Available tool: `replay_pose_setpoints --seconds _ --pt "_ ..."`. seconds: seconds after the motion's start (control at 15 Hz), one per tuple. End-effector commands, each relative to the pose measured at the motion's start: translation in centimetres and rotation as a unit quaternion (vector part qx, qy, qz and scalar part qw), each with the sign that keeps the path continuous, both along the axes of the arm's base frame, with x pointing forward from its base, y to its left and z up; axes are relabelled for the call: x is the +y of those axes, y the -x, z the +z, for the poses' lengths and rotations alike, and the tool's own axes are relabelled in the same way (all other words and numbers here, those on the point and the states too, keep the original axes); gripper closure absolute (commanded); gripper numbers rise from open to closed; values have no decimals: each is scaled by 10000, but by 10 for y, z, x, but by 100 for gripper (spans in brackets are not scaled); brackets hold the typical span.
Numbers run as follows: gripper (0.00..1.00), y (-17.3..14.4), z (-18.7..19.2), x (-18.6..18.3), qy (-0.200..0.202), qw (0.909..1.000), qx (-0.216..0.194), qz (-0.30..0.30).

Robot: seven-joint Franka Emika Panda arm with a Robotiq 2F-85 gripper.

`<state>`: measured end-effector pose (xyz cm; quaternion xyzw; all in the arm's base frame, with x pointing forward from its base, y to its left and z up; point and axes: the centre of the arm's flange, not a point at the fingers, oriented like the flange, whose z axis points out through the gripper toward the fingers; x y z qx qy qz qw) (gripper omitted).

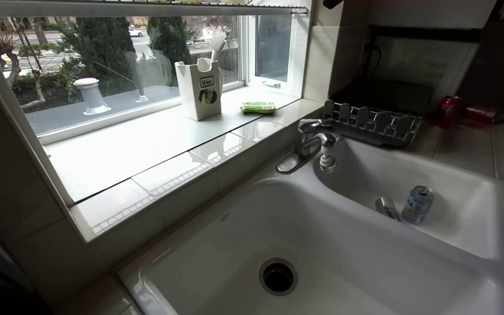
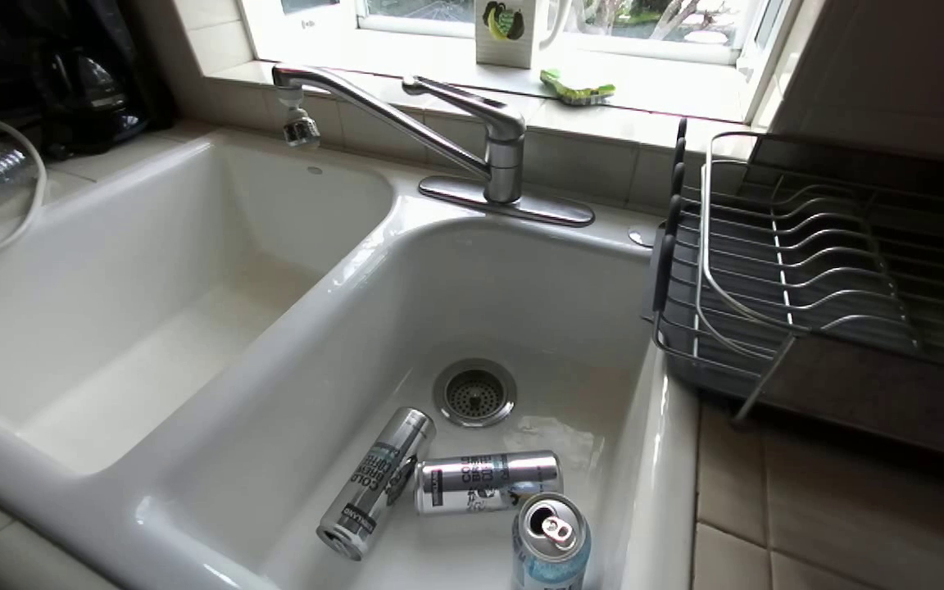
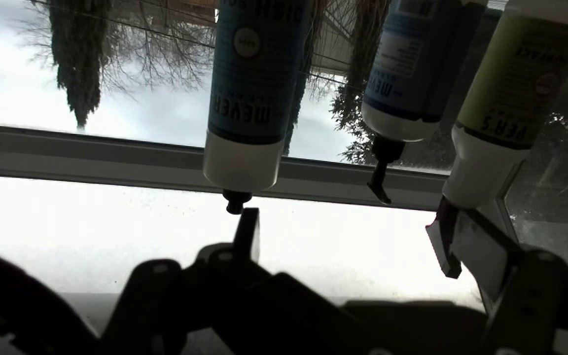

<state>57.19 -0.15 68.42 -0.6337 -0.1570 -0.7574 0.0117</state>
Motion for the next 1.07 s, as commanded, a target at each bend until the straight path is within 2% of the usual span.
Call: replay_pose_setpoints --seconds 0.0,0.2,0.47,0.53,1.0 --pt "0 37 3 6 124 9987 495 -70" --pt "0 50 3 11 165 9972 702 -191" --pt "0 64 5 19 79 9967 753 -286" --pt "0 46 0 18 97 9976 631 -256" --pt "0 52 2 20 75 9976 634 -262"
